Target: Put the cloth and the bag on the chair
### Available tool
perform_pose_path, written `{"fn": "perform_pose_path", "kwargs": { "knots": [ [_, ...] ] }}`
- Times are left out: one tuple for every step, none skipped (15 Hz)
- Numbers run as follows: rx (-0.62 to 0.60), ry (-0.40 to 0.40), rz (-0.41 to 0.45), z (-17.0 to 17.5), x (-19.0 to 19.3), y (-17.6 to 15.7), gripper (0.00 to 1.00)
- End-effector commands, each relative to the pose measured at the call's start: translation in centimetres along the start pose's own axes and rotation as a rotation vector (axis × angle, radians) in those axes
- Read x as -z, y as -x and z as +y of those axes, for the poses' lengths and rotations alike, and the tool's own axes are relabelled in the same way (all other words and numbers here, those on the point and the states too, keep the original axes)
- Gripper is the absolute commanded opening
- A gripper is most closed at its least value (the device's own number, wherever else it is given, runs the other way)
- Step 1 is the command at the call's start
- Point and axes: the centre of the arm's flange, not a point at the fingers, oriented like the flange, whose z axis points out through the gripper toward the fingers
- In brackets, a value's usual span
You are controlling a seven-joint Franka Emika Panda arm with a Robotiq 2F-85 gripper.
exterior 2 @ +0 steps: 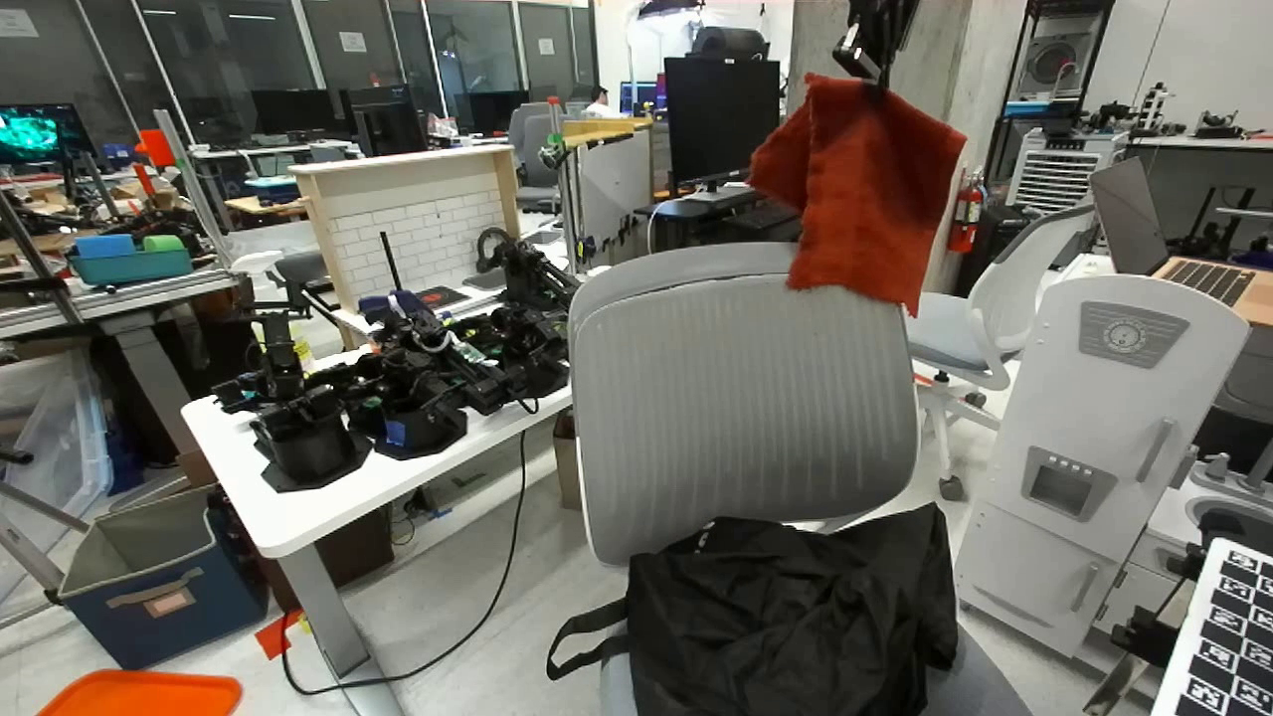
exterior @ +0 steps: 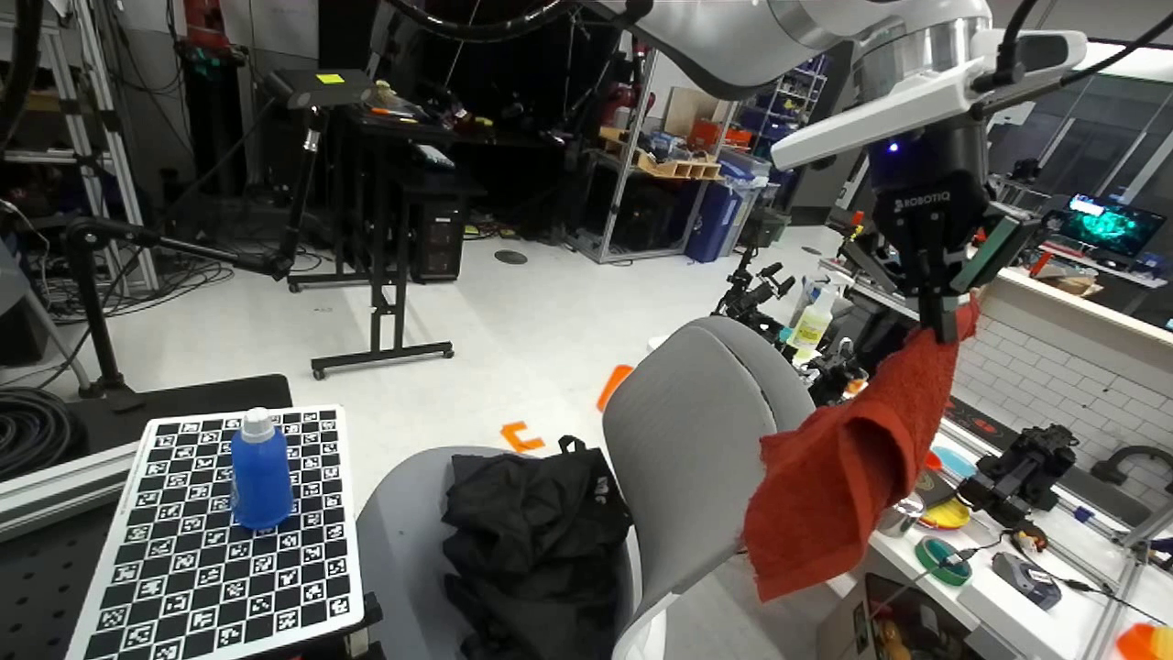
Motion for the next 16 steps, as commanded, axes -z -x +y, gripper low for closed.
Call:
{"fn": "perform_pose_path", "kwargs": {
  "knots": [
    [0.013,0.001,-0.001,-1.2,2.7,-4.2,0.01],
    [0.016,0.003,0.001,-1.9,3.6,-4.5,0.01],
    [0.019,0.004,0.001,-2.4,4.4,-4.8,0.01],
    [0.023,0.005,0.002,-3.0,5.2,-5.0,0.01],
    [0.025,0.006,0.007,-3.6,6.1,-5.2,0.01],
    [0.028,0.007,0.013,-4.0,7.0,-5.3,0.01],
    [0.030,0.007,0.021,-4.3,7.7,-5.4,0.01],
    [0.031,0.006,0.028,-4.5,8.2,-5.6,0.01],
    [0.028,0.007,0.031,-4.3,8.3,-5.8,0.01],
    [0.022,0.008,0.033,-3.8,8.0,-6.0,0.01],
    [0.017,0.009,0.034,-3.3,7.8,-6.2,0.01],
    [0.010,0.010,0.034,-2.6,7.3,-6.4,0.01],
    [0.002,0.011,0.031,-1.9,6.6,-6.5,0.01],
    [-0.001,0.009,0.026,-1.3,5.6,-6.8,0.01],
    [-0.007,0.008,0.018,-0.8,4.6,-6.8,0.01],
    [-0.008,0.007,0.010,-0.3,3.5,-6.9,0.01]
  ]
}}
